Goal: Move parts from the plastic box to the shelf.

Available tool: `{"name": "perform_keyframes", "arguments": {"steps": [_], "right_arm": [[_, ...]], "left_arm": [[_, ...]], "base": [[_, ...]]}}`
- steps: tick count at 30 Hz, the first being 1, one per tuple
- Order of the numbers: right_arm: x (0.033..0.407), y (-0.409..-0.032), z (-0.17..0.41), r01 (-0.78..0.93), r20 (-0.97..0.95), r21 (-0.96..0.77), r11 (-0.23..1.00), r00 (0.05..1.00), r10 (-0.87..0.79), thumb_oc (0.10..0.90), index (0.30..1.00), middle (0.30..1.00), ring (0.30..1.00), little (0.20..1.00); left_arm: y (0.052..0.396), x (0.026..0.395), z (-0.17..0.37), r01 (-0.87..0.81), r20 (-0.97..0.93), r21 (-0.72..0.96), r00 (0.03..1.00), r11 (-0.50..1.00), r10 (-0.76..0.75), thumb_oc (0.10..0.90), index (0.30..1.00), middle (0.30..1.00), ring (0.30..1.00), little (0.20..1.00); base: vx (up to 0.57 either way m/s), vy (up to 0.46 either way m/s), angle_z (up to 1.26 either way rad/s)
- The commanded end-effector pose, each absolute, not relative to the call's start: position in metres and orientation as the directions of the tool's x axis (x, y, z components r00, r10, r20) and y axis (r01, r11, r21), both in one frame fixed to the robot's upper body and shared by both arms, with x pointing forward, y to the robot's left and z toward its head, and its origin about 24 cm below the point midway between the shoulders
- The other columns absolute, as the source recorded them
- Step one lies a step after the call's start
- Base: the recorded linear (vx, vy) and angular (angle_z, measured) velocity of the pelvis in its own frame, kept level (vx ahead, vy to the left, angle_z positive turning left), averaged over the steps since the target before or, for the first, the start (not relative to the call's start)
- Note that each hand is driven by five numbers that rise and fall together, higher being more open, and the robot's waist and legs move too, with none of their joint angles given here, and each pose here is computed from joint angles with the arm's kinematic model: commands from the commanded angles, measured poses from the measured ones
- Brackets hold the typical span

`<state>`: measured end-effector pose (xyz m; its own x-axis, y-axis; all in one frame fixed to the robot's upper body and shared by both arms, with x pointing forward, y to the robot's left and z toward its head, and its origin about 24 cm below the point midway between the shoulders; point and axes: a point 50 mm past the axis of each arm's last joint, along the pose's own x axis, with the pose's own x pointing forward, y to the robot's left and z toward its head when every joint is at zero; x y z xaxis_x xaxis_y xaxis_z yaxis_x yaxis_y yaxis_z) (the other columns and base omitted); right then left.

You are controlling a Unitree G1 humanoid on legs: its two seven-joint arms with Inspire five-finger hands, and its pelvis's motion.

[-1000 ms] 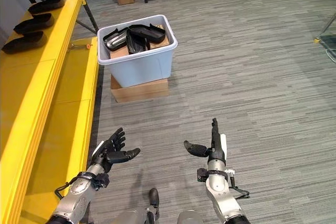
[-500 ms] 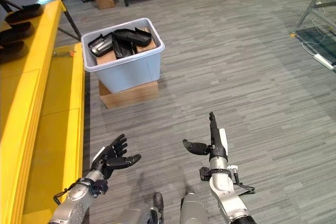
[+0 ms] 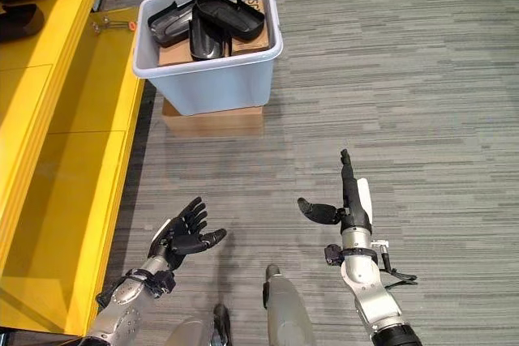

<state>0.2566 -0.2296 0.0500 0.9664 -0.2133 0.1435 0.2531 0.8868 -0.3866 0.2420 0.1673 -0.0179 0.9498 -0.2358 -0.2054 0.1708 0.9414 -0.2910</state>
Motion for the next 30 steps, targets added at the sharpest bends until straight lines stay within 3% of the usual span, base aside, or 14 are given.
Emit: {"name": "perform_keyframes", "arguments": {"steps": [1, 13, 23, 30], "right_arm": [[0.257, -0.232, 0.086, 0.276, 0.327, -0.398, 0.875, 0.934, -0.146, 0.900, 1.000, 1.000, 1.000, 1.000], [0.254, -0.228, 0.069, 0.247, 0.251, -0.391, 0.887, 0.955, -0.156, 0.900, 1.000, 1.000, 1.000, 1.000], [0.258, -0.217, 0.059, 0.126, 0.176, -0.419, 0.899, 0.983, -0.055, 0.900, 1.000, 1.000, 1.000, 1.000], [0.255, -0.214, 0.061, 0.099, 0.209, -0.389, 0.916, 0.978, -0.016, 0.900, 1.000, 1.000, 1.000, 1.000]], "left_arm": [[0.163, 0.255, 0.016, 0.200, -0.002, -0.346, 0.977, 0.916, -0.214, 0.900, 1.000, 1.000, 1.000, 1.000], [0.198, 0.248, 0.012, 0.064, -0.041, -0.231, 0.996, 0.971, -0.075, 0.900, 1.000, 1.000, 1.000, 1.000], [0.237, 0.229, -0.007, -0.125, -0.047, -0.201, 0.992, 0.972, 0.118, 0.900, 1.000, 1.000, 1.000, 1.000], [0.234, 0.240, 0.006, -0.084, 0.013, -0.126, 0.996, 0.988, 0.086, 0.900, 1.000, 1.000, 1.000, 1.000]], "base": [[0.20, -0.186, 0.35], [0.17, -0.189, 0.15], [0.38, 0.158, -0.36], [0.42, 0.176, -0.22]]}}
